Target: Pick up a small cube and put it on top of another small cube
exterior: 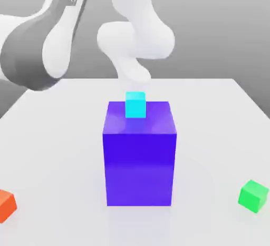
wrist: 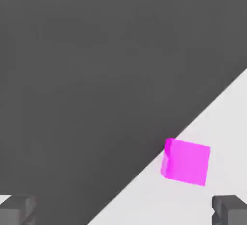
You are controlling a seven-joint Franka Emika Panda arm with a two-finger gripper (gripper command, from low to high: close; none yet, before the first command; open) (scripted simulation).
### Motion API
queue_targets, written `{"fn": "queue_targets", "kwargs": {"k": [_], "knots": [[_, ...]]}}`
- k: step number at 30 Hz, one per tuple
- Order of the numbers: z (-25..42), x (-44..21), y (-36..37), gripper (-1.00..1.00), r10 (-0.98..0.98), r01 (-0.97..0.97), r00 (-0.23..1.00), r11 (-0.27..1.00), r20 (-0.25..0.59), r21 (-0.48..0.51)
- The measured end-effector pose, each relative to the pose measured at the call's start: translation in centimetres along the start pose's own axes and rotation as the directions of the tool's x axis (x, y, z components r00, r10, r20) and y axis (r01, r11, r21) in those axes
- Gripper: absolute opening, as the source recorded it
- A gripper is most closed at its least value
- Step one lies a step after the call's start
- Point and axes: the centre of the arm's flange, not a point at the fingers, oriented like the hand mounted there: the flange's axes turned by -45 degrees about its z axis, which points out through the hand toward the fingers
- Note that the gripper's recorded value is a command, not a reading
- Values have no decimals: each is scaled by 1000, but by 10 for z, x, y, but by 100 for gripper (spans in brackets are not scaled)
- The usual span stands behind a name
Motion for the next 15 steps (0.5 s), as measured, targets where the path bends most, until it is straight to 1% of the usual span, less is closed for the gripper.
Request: {"fn": "queue_targets", "kwargs": {"k": [4,8,9,15], "knots": [[72,7,35,0,102,-101,991,995,82,-21],[141,2,47,0,132,-130,986,991,106,-27],[152,1,47,-100,133,-131,985,991,106,-27],[158,0,47,-100,134,-132,985,991,106,-26]]}}
